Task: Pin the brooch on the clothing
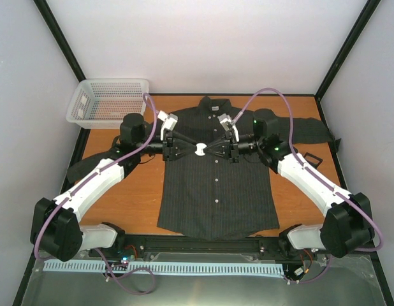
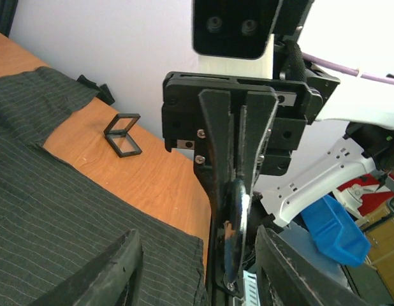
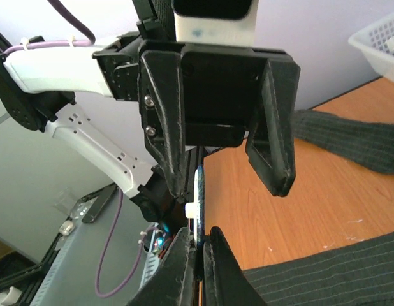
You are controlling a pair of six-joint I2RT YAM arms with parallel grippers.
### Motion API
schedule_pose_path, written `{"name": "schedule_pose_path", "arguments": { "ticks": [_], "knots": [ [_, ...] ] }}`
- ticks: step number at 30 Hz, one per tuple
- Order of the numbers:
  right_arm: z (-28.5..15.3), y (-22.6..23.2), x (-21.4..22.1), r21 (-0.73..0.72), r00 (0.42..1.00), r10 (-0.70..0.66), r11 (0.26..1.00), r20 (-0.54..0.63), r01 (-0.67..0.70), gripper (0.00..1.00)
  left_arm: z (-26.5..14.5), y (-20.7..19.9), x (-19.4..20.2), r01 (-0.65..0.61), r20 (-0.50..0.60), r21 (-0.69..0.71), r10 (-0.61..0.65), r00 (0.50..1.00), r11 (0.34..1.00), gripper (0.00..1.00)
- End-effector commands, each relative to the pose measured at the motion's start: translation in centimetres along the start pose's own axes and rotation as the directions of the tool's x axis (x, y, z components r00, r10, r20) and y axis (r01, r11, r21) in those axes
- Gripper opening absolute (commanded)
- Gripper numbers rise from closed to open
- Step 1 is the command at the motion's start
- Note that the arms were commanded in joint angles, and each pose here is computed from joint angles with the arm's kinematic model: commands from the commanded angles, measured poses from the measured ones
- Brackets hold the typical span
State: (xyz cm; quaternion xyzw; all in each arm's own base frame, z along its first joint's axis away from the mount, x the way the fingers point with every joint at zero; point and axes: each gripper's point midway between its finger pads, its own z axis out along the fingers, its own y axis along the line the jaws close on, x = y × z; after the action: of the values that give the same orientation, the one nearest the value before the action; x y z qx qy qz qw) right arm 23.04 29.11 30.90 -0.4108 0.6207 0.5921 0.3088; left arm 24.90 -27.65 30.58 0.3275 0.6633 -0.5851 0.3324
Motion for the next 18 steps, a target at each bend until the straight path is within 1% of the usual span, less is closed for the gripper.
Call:
{"name": "schedule_pose_path", "arguments": {
  "ticks": [1,5,6,8,10,13,18],
  "knots": [
    [0.09,0.56,0.09,-0.039,1.0,-0.014,0.999,-0.021,0.013,0.03,-0.23,-1.87,-0.8,-0.084,-0.008,0.05,0.085,0.996,0.995,0.46],
    [0.08,0.56,0.18,-0.039,1.0,-0.012,0.999,-0.022,0.011,0.02,-0.06,-1.64,-0.51,-0.076,-0.022,0.053,0.077,0.997,0.996,0.31],
    [0.08,0.54,0.17,-0.038,1.0,-0.011,0.999,-0.022,0.01,0.03,-0.03,-1.54,-0.49,-0.076,-0.025,0.051,0.078,0.997,0.996,0.26],
    [0.07,0.57,0.14,-0.037,1.0,-0.009,0.999,-0.021,0.009,0.03,0.05,-1.44,-0.45,-0.073,-0.03,0.051,0.074,0.997,0.996,0.23],
    [0.07,0.58,0.16,-0.038,1.0,-0.009,0.999,-0.022,0.008,0.03,0.11,-1.3,-0.49,-0.07,-0.03,0.046,0.071,0.997,0.996,0.16],
    [0.09,0.56,0.23,-0.041,1.0,-0.007,0.999,-0.024,0.006,0.02,0.2,-1.35,-0.46,-0.068,-0.032,0.052,0.07,0.997,0.996,0.13],
    [0.08,0.51,0.07,-0.036,1.0,-0.013,0.999,-0.02,0.013,0.03,0.49,-1.63,-0.16,-0.069,-0.046,0.071,0.072,0.996,0.995,0.13]
  ]
}}
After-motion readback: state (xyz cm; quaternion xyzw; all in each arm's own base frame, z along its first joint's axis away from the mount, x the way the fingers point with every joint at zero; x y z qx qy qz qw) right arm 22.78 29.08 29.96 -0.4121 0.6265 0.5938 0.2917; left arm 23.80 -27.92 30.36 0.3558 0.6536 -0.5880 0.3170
